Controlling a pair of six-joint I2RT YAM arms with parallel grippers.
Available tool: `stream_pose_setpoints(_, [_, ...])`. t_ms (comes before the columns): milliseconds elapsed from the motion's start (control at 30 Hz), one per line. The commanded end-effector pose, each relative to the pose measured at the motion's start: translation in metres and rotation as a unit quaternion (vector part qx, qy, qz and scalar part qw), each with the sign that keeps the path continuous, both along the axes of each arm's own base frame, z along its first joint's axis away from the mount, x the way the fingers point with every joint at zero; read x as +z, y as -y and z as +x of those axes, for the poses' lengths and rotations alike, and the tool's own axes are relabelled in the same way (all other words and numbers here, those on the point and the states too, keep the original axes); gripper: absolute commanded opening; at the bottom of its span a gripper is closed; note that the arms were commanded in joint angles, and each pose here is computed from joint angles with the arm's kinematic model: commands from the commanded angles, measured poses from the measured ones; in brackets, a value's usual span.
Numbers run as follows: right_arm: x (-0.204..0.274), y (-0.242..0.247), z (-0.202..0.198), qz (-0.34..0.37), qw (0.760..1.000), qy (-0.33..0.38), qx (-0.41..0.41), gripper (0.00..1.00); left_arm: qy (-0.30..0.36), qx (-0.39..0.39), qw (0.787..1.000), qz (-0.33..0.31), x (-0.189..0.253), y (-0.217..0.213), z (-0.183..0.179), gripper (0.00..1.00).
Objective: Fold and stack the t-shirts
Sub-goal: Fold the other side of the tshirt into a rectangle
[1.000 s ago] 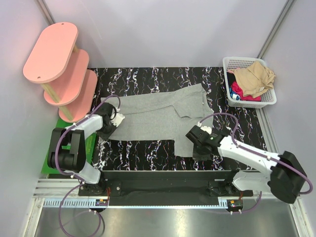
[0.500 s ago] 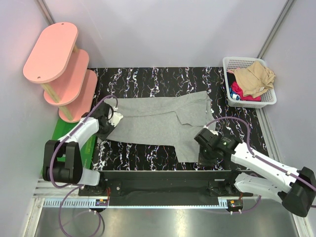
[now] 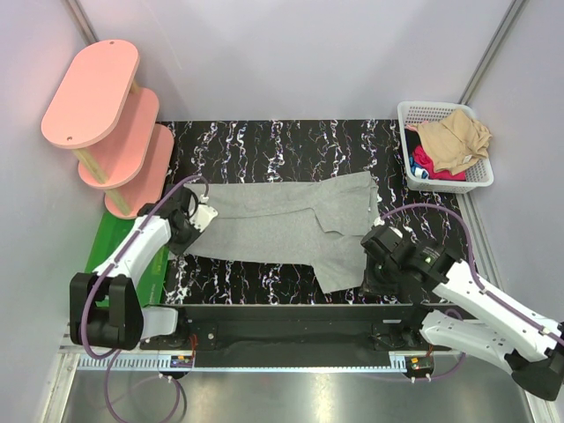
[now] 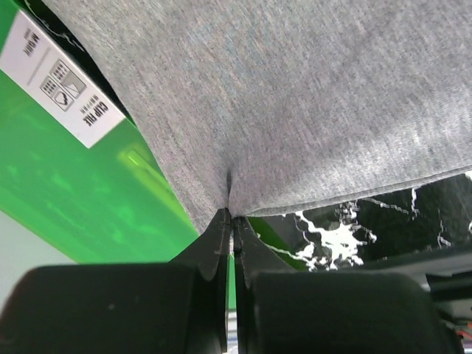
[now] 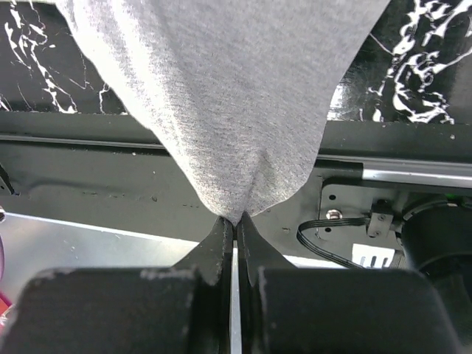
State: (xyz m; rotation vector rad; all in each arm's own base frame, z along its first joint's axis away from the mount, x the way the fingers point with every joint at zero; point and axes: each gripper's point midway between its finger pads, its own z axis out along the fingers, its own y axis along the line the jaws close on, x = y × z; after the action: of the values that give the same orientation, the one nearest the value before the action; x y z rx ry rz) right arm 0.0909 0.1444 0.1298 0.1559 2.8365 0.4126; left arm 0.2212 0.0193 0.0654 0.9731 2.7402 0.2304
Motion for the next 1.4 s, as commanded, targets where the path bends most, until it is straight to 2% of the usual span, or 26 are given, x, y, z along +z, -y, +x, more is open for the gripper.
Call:
stream_pose_setpoints(0, [0.016, 0.004, 0.005, -0.011, 1.0, 0.017, -0.007, 0.0, 0.015, -0.012, 1.0, 0.001, 0.018, -0.001, 0.01, 0.02])
stream_pose_setpoints(200, [0.039, 0.0, 0.051, -0.062, 0.994, 0.09, -0.01, 0.0, 0.033, -0.018, 0.999, 0.018, 0.039, -0.003, 0.059, 0.01])
stream_pose_setpoints(267, [0.05, -0.004, 0.069, -0.08, 0.99, 0.117, -0.007, 0.0, 0.021, -0.018, 0.999, 0.027, 0.035, -0.005, 0.071, 0.01])
stream_pose_setpoints(400, [0.053, -0.013, 0.102, -0.108, 0.986, 0.126, -0.009, 0.0, 0.027, -0.021, 0.999, 0.036, 0.04, -0.006, 0.101, 0.02])
stream_pose_setpoints(733, [0.08, 0.003, 0.183, -0.075, 0.982, 0.165, -0.051, 0.0, 0.018, -0.022, 0.999, 0.045, 0.031, -0.008, 0.112, 0.01])
stream_pose_setpoints(933, [0.094, -0.006, 0.22, -0.071, 0.979, 0.184, -0.048, 0.0, 0.017, -0.023, 0.998, 0.057, 0.028, -0.012, 0.118, 0.01])
stream_pose_setpoints(1367, [0.081, -0.005, 0.27, -0.079, 0.981, 0.172, -0.049, 0.0, 0.013, -0.019, 0.997, 0.08, 0.018, -0.025, 0.147, 0.0])
